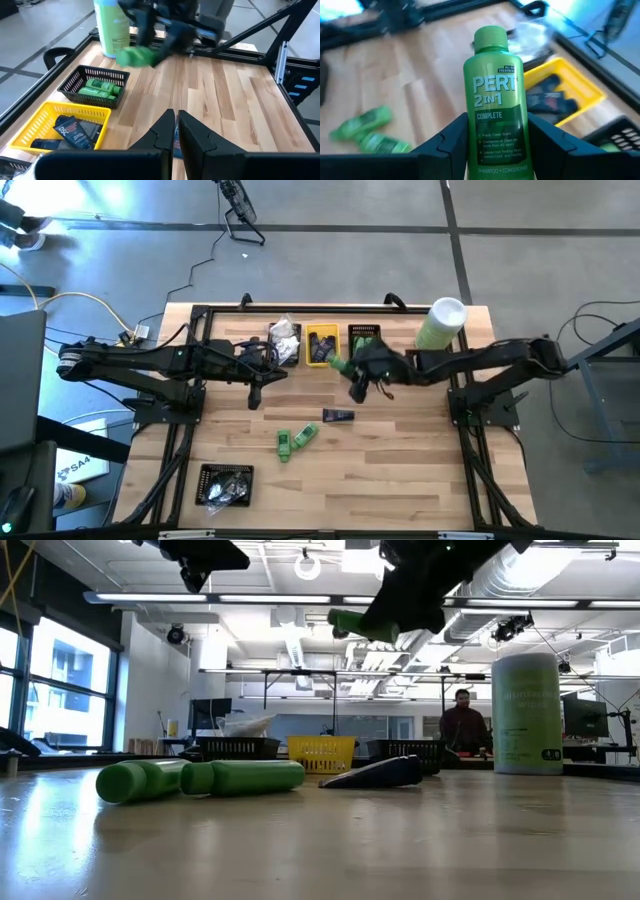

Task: Pick & Place Travel size toiletries
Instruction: Put the green shampoo bottle into the top right black bin

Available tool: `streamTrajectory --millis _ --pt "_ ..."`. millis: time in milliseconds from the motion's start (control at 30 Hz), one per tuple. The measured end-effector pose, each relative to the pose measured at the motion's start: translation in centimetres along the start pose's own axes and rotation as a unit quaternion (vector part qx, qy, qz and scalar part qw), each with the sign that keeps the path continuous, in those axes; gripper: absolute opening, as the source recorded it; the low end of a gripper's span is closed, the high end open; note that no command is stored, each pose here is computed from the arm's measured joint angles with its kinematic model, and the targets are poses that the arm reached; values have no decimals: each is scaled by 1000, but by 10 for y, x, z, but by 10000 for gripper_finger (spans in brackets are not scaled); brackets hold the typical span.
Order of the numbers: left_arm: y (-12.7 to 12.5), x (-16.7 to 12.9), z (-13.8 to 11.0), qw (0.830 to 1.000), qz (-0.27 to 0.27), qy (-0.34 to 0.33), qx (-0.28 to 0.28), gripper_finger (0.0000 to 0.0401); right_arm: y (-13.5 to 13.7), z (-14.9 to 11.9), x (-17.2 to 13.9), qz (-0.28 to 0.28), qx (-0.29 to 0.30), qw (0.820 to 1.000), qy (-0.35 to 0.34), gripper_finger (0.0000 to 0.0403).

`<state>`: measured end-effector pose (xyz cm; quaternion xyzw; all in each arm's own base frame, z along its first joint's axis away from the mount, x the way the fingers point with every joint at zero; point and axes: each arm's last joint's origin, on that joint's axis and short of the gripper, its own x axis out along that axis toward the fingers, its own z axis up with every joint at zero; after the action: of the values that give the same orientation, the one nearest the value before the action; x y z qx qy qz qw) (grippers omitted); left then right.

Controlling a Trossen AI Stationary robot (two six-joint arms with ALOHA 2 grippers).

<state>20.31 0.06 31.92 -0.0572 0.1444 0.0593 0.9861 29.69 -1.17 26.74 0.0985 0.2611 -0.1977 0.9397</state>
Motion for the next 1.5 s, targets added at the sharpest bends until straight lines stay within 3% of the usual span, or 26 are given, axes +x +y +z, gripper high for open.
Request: streamTrajectory --millis 500,933,1500 --pt "2 0 0 1000 27 -3 4 19 -85 -4 21 -138 127 979 81 157" --pt "2 0 0 999 42 -5 4 19 -103 -42 76 -175 170 953 177 159" --pt "2 0 0 999 42 -4 4 19 -115 -49 78 -198 178 941 207 160"
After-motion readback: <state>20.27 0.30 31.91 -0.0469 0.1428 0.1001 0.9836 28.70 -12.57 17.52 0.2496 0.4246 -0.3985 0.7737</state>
